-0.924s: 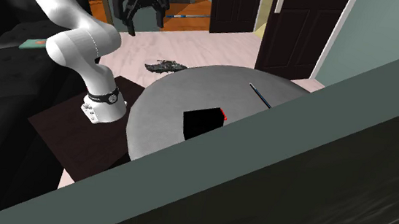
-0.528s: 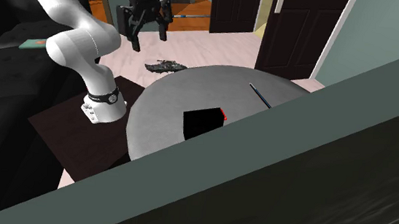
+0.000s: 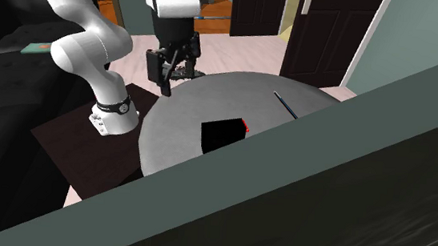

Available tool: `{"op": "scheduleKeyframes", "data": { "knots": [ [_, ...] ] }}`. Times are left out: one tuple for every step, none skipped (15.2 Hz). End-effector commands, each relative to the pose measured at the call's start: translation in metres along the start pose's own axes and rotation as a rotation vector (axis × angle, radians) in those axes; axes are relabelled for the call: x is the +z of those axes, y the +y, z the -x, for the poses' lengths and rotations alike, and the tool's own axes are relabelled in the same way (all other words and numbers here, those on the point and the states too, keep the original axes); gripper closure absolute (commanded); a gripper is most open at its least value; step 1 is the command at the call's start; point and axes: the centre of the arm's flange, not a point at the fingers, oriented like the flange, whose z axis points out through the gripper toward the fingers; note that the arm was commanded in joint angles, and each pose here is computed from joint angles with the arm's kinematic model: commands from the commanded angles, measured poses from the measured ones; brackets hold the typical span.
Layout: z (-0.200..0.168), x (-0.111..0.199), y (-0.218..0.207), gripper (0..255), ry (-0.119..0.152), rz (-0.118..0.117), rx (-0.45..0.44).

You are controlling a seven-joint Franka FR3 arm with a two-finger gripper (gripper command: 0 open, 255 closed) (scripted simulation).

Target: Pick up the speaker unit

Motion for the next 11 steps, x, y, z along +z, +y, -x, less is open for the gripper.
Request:
{"op": "scheduleKeyframes", "data": {
  "knots": [
    [-0.023,0.011,0.009,0,0.001,0.005,-0.05],
    [-0.034,0.017,0.014,0,0.001,0.007,-0.074],
    [-0.045,0.023,0.019,0,0.0,0.009,-0.097],
    [-0.056,0.028,0.024,0,0.0,0.011,-0.121],
    [-0.067,0.034,0.028,0,0.0,0.013,-0.144],
    [-0.078,0.039,0.032,0,0.0,0.015,-0.168],
    [-0.089,0.045,0.036,0,0.0,0.017,-0.191],
    [-0.091,0.046,0.036,0,0.0,0.017,-0.195],
    [-0.091,0.051,0.036,0,0.0,0.017,-0.195],
    [-0.091,0.056,0.037,0,0.0,0.017,-0.195],
    [-0.091,0.062,0.037,0,0.0,0.017,-0.195]
  ]
}}
